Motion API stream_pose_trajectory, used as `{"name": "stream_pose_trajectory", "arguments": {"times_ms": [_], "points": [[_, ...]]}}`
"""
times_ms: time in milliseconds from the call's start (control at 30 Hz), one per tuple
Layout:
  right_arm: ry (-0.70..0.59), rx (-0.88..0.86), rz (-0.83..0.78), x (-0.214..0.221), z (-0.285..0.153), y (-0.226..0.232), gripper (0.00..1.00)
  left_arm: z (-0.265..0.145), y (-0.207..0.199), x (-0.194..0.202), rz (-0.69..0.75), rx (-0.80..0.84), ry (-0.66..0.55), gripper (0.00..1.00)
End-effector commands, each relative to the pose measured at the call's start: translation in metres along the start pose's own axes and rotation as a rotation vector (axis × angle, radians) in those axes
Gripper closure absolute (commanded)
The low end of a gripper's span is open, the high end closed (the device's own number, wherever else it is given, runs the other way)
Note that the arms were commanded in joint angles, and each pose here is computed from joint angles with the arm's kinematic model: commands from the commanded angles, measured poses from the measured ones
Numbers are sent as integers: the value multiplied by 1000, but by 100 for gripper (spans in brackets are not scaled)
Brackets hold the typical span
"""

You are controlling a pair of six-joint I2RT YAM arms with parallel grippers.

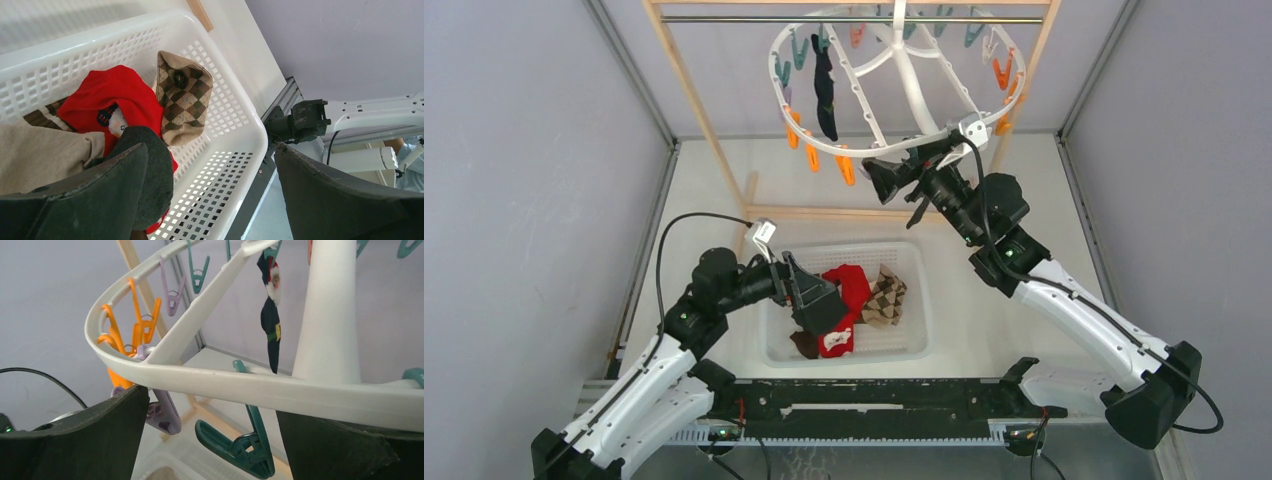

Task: Remove the socks clipped to the hanger
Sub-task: Adjust the hanger on the clothesline.

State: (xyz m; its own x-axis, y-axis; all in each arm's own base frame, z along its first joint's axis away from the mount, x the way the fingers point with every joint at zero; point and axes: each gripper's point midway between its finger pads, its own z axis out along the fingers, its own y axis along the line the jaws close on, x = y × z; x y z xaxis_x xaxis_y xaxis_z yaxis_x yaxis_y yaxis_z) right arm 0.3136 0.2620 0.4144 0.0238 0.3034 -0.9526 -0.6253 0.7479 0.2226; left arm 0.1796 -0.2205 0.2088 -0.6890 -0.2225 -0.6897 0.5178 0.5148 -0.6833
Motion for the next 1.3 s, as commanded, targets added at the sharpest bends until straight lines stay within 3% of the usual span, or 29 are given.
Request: {"name": "stream_pose_trajectory", "arguments": {"times_ms": [0,467,700,1267], "points": [[-133,-125,16,-54,-9,23,0,-3,-20,-28,64,42,-69,0],[-137,-195,257,-69,-10,6,0,-2,-19,-28,62,39,-66,0],[-95,-52,390,-70,-13,-26,0,-2,-18,-28,62,36,-69,0],[-67,99,375,-72,-27,-45,0,1,-18,-29,58,41,-70,0]]}}
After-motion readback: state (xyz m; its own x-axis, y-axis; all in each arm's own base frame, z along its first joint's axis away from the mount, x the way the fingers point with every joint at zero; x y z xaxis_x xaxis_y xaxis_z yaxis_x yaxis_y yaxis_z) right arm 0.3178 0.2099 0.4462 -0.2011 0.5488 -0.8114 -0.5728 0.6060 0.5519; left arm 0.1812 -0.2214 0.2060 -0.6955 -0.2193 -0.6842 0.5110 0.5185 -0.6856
